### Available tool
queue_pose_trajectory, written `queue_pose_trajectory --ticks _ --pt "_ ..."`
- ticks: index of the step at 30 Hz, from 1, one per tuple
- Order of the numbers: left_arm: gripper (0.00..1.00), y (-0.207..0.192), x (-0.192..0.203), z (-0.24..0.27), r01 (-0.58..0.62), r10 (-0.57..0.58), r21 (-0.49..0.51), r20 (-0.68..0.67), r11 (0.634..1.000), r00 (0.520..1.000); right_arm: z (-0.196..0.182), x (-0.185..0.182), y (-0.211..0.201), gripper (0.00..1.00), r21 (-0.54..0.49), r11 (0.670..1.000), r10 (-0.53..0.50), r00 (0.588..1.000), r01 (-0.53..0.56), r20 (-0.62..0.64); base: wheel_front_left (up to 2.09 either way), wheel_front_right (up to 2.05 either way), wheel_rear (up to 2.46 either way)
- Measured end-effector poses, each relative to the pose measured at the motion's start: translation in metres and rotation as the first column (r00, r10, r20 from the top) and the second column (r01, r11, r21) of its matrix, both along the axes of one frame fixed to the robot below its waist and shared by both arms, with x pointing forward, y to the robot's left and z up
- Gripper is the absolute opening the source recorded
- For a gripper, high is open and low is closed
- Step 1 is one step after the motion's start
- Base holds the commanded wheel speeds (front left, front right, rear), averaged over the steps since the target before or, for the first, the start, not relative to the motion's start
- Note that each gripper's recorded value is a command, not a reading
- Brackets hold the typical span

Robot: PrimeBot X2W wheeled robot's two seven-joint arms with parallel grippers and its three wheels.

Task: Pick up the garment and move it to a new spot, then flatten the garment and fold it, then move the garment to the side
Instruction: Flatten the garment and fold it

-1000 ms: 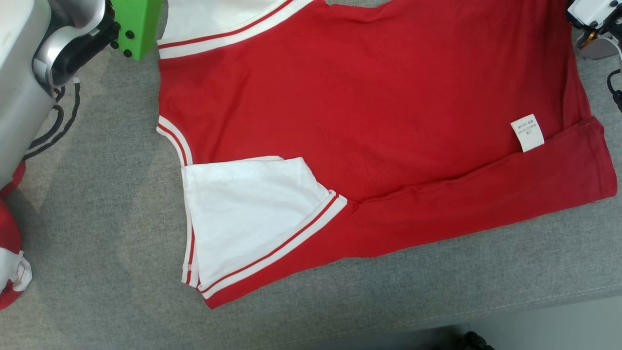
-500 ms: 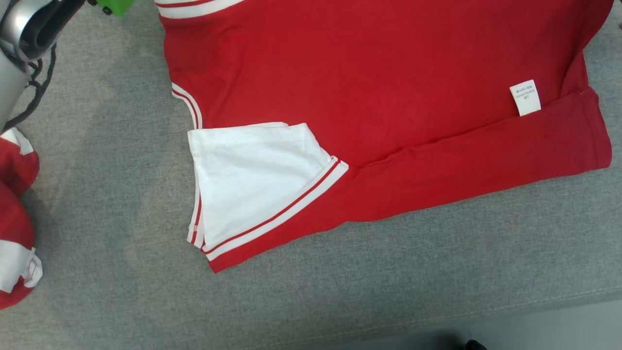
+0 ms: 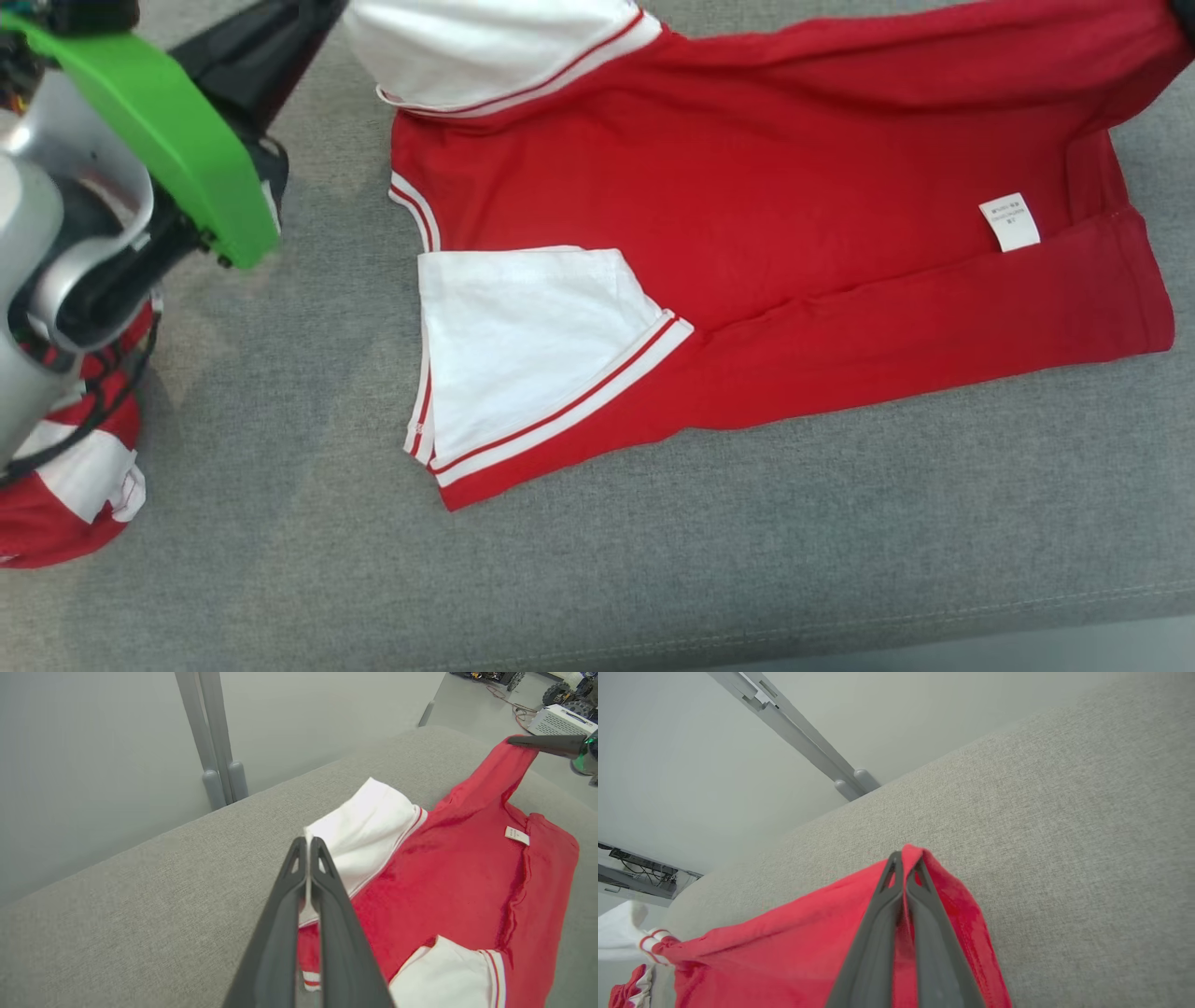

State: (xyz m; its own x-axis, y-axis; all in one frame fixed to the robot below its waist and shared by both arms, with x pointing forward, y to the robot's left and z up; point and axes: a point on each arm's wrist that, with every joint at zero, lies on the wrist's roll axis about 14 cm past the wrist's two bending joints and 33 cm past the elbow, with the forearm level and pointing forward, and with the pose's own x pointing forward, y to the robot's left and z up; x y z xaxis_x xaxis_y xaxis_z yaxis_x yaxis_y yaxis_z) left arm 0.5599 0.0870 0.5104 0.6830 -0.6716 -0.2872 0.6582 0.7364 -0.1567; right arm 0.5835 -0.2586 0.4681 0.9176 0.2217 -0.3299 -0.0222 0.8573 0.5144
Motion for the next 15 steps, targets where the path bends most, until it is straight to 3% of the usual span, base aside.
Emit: queue_pose_trajectory --ticks 8,15 --pt "0.0 0.005 -0.056 -0.007 -0.013 0.006 -0.07 -0.103 0.997 0.995 -0.003 -0.017 0.005 0.0 -0.152 0.986 0.08 0.996 -0.072 0.043 0.0 0.0 0.0" --pt "0.0 0.001 -0.096 -0.022 -0.034 0.007 -0.12 -0.217 0.992 0.976 -0.023 -0.033 0.003 0.0 -0.176 0.981 0.085 0.996 -0.083 0.001 0.0 0.0 0.0"
